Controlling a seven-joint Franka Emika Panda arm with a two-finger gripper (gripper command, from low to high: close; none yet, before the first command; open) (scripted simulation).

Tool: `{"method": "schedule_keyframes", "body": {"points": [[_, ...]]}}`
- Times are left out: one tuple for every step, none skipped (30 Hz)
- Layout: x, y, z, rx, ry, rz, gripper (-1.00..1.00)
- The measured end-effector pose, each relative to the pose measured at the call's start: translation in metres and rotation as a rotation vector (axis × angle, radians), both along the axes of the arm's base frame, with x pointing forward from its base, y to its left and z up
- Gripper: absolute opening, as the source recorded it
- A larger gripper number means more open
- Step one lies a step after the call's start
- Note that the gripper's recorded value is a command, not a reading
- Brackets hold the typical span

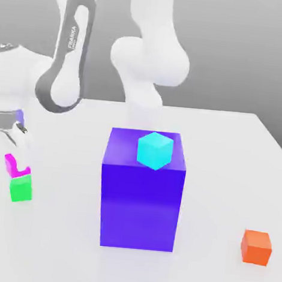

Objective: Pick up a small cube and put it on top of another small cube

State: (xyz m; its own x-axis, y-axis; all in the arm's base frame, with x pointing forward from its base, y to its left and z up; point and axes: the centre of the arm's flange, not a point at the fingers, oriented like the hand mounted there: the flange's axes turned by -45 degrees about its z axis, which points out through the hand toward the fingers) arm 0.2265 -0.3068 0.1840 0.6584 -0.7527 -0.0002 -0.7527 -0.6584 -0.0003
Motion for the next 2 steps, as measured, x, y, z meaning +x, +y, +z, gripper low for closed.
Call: {"method": "schedule_keyframes", "body": {"points": [[0.0000, 0.0000, 0.0000, 0.000, 0.000, 0.000, 1.00], [0.0000, 0.0000, 0.0000, 0.000, 0.000, 0.000, 1.00]]}}
